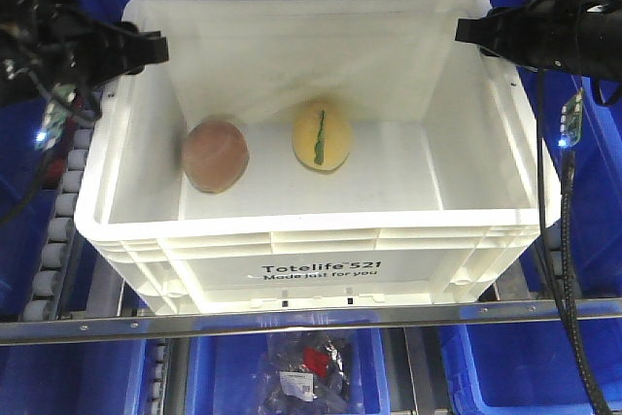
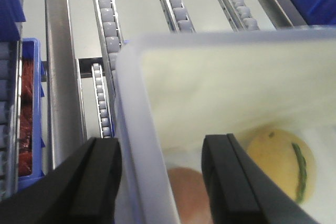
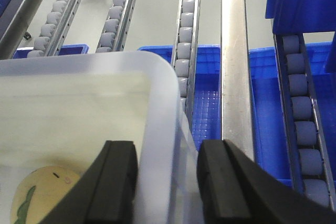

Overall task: Place moving items into box and shelve
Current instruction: 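Open the left gripper and withdraw it from the crate rim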

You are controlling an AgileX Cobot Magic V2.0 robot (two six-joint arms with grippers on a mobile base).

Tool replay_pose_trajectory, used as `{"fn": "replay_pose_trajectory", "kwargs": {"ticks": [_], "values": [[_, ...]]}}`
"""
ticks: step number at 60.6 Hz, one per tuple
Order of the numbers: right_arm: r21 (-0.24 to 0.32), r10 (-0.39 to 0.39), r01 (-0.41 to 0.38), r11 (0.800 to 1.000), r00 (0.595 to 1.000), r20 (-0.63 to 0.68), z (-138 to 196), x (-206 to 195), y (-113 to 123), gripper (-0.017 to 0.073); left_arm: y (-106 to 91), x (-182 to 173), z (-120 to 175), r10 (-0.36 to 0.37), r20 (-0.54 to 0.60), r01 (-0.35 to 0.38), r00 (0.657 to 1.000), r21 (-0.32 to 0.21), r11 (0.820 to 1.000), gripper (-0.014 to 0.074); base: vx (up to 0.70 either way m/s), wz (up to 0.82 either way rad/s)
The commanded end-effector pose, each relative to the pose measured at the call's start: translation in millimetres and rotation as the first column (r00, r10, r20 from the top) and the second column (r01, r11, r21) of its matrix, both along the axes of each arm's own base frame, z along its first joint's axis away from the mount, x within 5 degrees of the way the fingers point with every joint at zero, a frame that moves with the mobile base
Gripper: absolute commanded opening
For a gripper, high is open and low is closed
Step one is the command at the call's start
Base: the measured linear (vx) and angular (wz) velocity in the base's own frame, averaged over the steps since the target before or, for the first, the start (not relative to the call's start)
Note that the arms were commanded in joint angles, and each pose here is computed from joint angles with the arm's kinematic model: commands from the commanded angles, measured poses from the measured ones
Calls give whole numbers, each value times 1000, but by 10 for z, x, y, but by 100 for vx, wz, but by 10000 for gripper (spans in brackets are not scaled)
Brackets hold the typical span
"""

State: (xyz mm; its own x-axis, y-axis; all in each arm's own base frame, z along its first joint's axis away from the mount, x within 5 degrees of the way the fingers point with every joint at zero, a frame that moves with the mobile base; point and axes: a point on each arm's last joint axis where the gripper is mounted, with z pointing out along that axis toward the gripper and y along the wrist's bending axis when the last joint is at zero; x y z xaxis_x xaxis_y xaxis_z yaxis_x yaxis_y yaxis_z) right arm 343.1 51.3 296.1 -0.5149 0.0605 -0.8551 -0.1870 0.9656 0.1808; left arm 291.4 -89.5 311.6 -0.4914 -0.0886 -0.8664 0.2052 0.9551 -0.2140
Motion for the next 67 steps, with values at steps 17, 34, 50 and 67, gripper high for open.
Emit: {"fn": "replay_pose_trajectory", "kwargs": {"ticks": [17, 34, 50, 67], "values": [[7, -42, 42, 999, 993, 111, 278, -16, -49, 237, 210, -1137, 519, -107, 411, 85, 905, 70, 994, 445, 0, 0], [7, -42, 42, 999, 993, 111, 278, -16, -49, 232, 545, -2020, -90, -40, 468, 87, 883, -78, 993, 384, 0, 0], [8, -43, 42, 999, 993, 111, 278, -16, -49, 232, 691, -2357, -954, -31, 498, 65, 867, -51, 997, 123, 0, 0], [8, -42, 42, 999, 993, 107, 265, -9, -47, 232, 803, -2350, -1144, 104, 501, -125, 859, 8, 992, -8, 0, 0]]}}
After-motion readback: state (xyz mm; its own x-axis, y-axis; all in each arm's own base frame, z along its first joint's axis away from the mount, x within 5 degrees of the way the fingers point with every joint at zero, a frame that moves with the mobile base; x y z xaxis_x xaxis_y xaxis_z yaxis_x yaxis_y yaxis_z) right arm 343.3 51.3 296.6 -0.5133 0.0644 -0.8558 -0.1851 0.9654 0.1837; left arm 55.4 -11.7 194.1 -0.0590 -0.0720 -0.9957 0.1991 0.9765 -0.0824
